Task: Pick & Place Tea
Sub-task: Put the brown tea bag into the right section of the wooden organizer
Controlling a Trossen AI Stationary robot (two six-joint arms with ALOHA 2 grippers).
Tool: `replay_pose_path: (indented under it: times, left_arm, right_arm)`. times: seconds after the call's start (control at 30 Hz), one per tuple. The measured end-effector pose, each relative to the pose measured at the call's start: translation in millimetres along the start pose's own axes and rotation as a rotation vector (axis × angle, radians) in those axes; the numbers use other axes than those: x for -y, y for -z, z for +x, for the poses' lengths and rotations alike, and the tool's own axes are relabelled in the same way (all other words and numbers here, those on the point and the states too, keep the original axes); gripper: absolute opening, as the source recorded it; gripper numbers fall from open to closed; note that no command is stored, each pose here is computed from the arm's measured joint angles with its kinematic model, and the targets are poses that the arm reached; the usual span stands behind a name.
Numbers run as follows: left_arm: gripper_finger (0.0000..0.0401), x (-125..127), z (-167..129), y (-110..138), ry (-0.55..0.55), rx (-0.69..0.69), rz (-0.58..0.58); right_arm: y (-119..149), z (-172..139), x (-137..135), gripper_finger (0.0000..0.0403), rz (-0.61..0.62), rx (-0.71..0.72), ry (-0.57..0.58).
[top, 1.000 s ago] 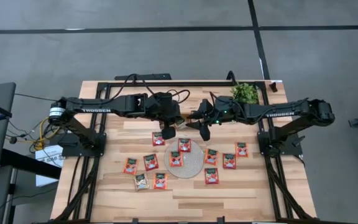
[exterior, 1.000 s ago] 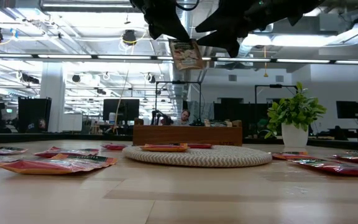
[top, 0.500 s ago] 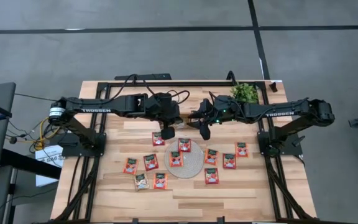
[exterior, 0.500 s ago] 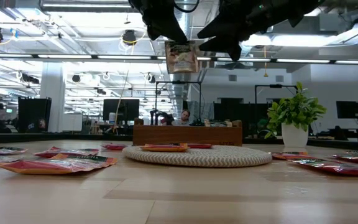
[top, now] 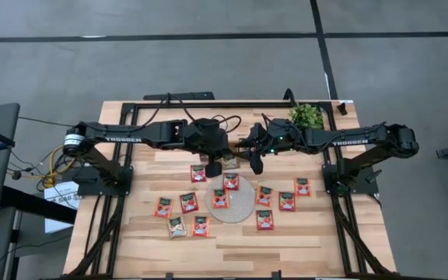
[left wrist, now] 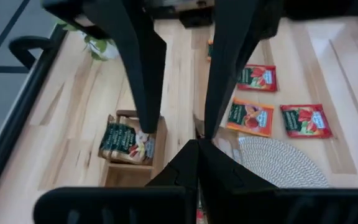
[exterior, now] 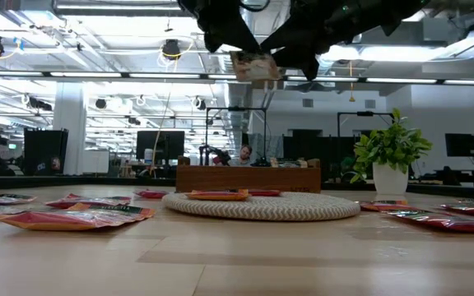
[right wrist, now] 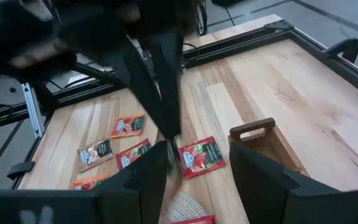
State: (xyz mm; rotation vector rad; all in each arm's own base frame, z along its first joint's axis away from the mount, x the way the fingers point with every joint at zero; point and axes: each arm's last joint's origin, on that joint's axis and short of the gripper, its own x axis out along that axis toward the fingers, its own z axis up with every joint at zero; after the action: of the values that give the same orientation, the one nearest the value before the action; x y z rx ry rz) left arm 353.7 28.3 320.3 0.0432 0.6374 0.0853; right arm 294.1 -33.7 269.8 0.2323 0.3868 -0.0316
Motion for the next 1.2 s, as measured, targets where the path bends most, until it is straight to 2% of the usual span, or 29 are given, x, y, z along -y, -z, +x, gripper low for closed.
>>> replay_pose_path:
  times: [0.17, 0.4, 0.77, 1.0, 1.2]
  left_arm:
    - [0.0, 4.8, 13.3, 3.5, 0.01, -0.018, 0.008]
    - [0.0, 5.3, 15.5, 3.9, 0.011, -0.019, 0.01]
    - [0.0, 4.7, 15.6, 4.4, -0.009, -0.025, 0.012]
    - [0.0, 4.6, 15.6, 4.6, -0.012, -0.027, 0.012]
    - [0.0, 4.9, 14.9, 13.6, -0.011, -0.12, 0.012]
  right_arm:
    - [0.8, 0.0, 0.2, 0.0153, 0.008, -0.008, 0.001]
    - [6.5, -0.3, 1.2, 0.0134, 0.016, -0.066, 0.013]
    - [9.2, -0.5, 1.6, 0.0166, 0.021, -0.094, 0.018]
    - [9.4, -0.5, 0.9, 0.0166, 0.023, -0.099, -0.007]
    - [17.8, -1.6, 0.9, 0.0166, 0.053, -0.187, -0.01]
